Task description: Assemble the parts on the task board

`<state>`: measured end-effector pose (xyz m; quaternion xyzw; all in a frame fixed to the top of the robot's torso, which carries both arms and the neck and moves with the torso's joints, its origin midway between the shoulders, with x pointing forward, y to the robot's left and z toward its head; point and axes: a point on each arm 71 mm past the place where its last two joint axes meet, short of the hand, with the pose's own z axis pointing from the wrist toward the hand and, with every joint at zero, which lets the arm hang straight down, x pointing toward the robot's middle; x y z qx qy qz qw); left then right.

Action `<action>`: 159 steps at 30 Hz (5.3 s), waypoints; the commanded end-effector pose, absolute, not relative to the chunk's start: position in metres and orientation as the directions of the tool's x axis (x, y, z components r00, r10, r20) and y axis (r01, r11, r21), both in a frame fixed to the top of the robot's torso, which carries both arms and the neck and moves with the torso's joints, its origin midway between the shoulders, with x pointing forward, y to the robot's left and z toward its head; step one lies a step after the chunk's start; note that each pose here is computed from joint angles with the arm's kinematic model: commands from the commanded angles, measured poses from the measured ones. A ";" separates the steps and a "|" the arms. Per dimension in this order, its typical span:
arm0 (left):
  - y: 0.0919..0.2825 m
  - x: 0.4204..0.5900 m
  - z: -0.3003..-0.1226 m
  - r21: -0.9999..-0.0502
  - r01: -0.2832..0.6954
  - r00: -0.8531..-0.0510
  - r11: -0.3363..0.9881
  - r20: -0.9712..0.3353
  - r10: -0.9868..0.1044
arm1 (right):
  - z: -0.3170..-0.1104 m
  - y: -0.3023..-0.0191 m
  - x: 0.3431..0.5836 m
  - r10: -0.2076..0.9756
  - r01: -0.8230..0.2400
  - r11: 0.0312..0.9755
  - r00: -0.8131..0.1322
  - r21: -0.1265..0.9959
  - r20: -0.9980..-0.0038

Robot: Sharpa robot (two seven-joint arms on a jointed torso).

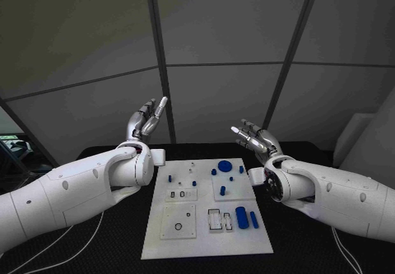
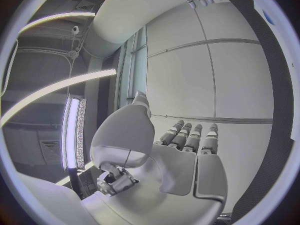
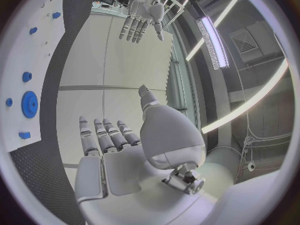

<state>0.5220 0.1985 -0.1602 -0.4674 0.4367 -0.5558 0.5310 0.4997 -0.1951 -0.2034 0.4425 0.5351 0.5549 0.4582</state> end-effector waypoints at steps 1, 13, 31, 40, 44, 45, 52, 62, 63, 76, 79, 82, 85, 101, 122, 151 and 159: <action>0.195 0.522 -0.156 -0.971 0.229 -0.042 -0.065 0.057 -0.997 | -0.202 -0.185 0.501 0.935 -0.031 0.025 -0.353 0.999 -0.035; 0.201 0.512 -0.154 -0.972 0.223 -0.148 -0.071 0.039 -0.988 | -0.183 -0.195 0.516 0.678 -0.404 0.526 -0.333 0.749 -0.656; 0.199 0.485 -0.144 -0.976 0.192 -0.225 -0.101 0.056 -0.973 | -0.160 -0.180 0.536 0.086 -0.499 0.857 -0.104 0.127 -0.991; 0.199 0.475 -0.142 -0.975 0.191 -0.247 -0.113 0.063 -0.967 | -0.159 -0.170 0.535 0.008 -0.515 0.856 -0.070 0.043 -0.998; 0.200 0.474 -0.142 -0.975 0.190 -0.247 -0.112 0.063 -0.967 | -0.160 -0.167 0.535 -0.001 -0.518 0.854 -0.067 0.034 -0.998; 0.200 0.474 -0.142 -0.975 0.190 -0.247 -0.112 0.063 -0.967 | -0.160 -0.167 0.535 -0.001 -0.519 0.854 -0.067 0.034 -0.998; 0.198 0.472 -0.142 -0.975 0.188 -0.251 -0.115 0.065 -0.966 | -0.162 -0.163 0.537 -0.012 -0.521 0.853 -0.078 0.030 -0.997; 0.197 0.471 -0.142 -0.975 0.189 -0.253 -0.117 0.066 -0.965 | -0.164 -0.156 0.540 -0.020 -0.527 0.849 -0.089 0.030 -0.996; 0.198 0.471 -0.142 -0.975 0.189 -0.254 -0.117 0.066 -0.965 | -0.165 -0.155 0.541 -0.022 -0.527 0.849 -0.092 0.030 -0.996; 0.198 0.471 -0.142 -0.976 0.184 -0.259 -0.118 0.068 -0.964 | -0.169 -0.149 0.545 -0.040 -0.529 0.848 -0.117 0.029 -0.992; 0.198 0.471 -0.142 -0.976 0.183 -0.260 -0.119 0.068 -0.963 | -0.169 -0.148 0.545 -0.043 -0.529 0.848 -0.122 0.028 -0.992; 0.198 0.470 -0.142 -0.976 0.182 -0.262 -0.120 0.069 -0.963 | -0.170 -0.147 0.546 -0.044 -0.531 0.847 -0.124 0.029 -0.991; 0.198 0.471 -0.142 -0.976 0.181 -0.263 -0.120 0.069 -0.962 | -0.170 -0.146 0.547 -0.044 -0.532 0.846 -0.126 0.030 -0.991; 0.198 0.470 -0.142 -0.977 0.174 -0.269 -0.122 0.071 -0.960 | -0.172 -0.144 0.548 -0.051 -0.532 0.846 -0.138 0.031 -0.989; 0.200 0.471 -0.143 -0.979 0.153 -0.273 -0.136 0.090 -0.958 | -0.152 -0.141 0.540 0.121 -0.555 0.828 0.035 0.082 -0.992; 0.197 0.474 -0.144 -0.978 0.150 -0.280 -0.145 0.099 -0.955 | -0.159 -0.094 0.564 0.147 -0.535 0.838 0.027 0.110 -0.989; 0.197 0.473 -0.143 -0.978 0.150 -0.282 -0.146 0.099 -0.954 | -0.160 -0.091 0.567 0.142 -0.527 0.843 0.023 0.109 -0.990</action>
